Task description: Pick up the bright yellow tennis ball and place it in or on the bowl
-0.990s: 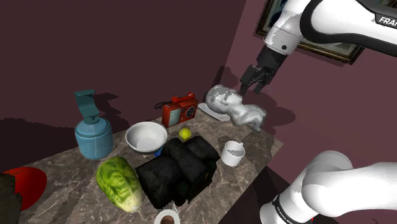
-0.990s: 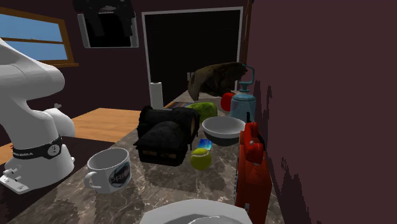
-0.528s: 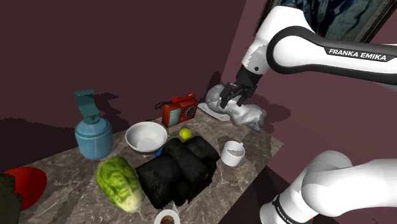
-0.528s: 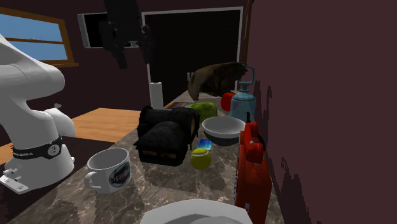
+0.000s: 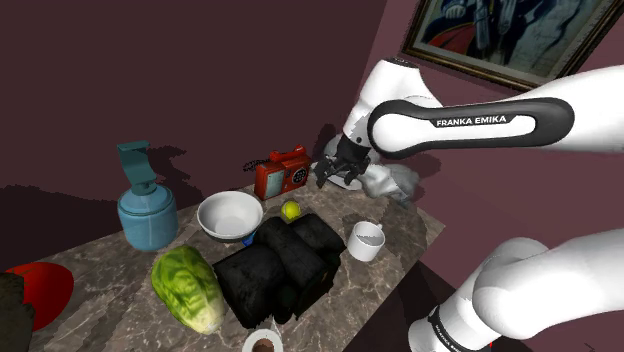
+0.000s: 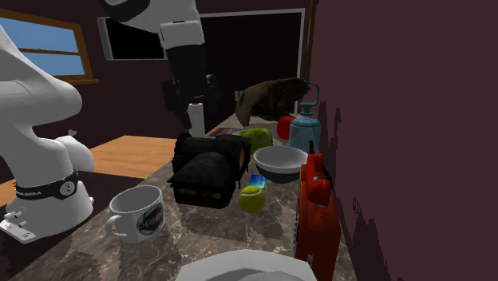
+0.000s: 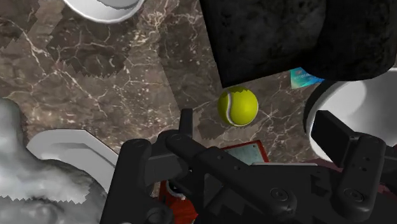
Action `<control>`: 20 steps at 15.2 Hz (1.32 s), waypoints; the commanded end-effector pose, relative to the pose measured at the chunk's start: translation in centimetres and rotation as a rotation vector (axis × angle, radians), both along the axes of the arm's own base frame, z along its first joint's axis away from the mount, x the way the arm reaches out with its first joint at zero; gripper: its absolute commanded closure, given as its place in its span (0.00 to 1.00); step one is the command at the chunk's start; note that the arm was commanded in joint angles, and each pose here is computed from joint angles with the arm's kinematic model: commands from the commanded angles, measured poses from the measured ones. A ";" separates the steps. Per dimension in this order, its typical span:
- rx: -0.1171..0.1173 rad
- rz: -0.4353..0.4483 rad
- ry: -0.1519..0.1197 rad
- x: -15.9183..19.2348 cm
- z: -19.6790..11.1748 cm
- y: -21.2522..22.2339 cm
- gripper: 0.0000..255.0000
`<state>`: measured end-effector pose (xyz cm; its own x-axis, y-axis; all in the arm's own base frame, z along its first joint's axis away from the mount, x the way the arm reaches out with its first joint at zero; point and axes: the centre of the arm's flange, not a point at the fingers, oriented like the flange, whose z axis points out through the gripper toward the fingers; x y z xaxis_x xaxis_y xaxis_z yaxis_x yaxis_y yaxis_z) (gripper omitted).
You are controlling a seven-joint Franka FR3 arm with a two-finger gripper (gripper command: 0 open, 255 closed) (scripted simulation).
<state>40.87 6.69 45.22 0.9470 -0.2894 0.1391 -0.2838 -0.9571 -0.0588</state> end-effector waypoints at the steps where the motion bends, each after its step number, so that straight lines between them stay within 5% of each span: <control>1: -0.004 -0.022 -0.009 1.3 -2.1 0.4 0.00; 13: -0.035 -0.152 -0.043 9.4 -15.5 2.2 0.00; 20: -0.036 -0.156 -0.043 10.3 -19.0 2.0 0.00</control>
